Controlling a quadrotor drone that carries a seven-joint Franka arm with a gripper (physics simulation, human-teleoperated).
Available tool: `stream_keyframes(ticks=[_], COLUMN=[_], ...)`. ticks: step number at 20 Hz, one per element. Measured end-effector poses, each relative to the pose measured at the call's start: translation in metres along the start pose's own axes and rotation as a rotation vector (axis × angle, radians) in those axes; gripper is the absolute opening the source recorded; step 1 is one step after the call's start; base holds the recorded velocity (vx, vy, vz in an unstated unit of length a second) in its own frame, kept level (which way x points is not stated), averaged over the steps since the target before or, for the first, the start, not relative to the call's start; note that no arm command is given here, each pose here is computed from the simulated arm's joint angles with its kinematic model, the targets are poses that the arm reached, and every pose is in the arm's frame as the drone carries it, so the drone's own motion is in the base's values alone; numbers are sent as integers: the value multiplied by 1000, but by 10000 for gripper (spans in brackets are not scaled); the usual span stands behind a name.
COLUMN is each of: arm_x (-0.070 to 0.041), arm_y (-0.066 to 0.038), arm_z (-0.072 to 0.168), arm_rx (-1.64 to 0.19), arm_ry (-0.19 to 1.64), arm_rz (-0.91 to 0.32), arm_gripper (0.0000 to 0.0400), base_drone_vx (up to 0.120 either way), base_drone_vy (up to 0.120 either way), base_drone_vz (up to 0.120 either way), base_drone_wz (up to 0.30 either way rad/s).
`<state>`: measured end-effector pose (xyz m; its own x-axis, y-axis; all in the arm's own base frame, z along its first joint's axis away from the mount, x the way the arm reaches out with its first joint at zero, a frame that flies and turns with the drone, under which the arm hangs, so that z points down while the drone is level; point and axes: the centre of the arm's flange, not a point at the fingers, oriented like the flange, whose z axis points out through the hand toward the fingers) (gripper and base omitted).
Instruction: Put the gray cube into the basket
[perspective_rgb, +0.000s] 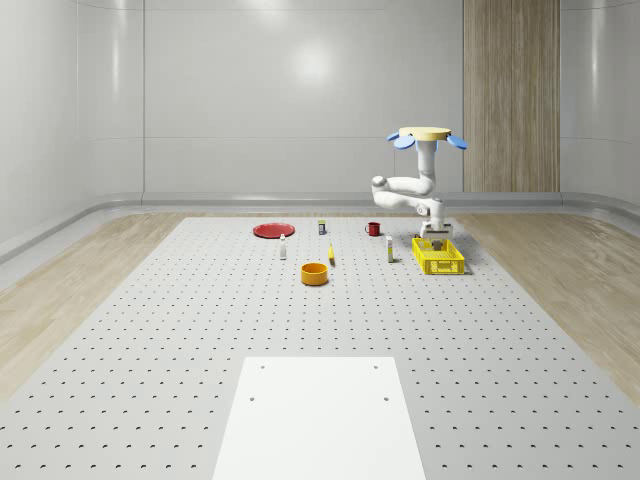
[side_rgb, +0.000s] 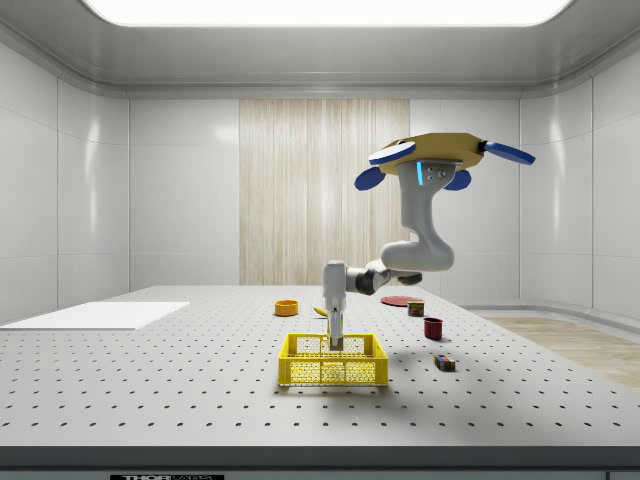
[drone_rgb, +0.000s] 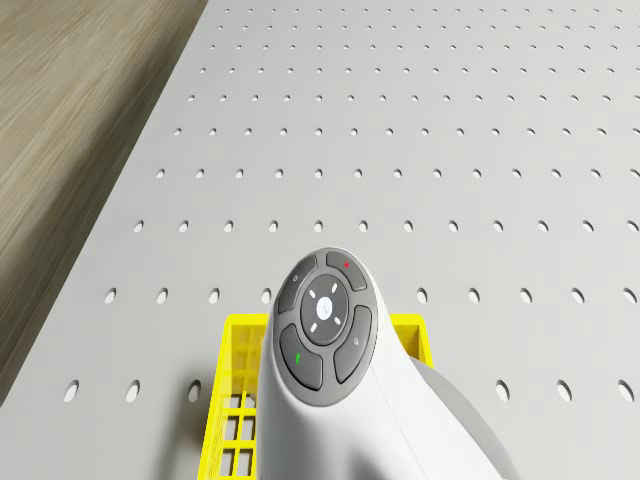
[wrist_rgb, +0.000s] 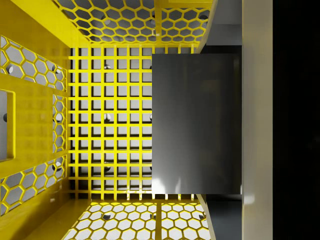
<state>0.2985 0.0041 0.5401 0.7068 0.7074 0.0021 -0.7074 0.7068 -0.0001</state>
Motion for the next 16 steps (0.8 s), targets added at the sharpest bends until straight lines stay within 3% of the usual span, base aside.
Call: stream_keyframes(ticks=[13,16], arm_x=[0,0], arm_y=[0,0], arm_z=[46,50], arm_rx=[0,0], arm_ry=[0,0], arm_rz=[0,0], arm_gripper=[250,323], base_drone_vx=[0,0], base_drone_vy=[0,0], base_drone_vz=[0,0], base_drone_wz=[0,0])
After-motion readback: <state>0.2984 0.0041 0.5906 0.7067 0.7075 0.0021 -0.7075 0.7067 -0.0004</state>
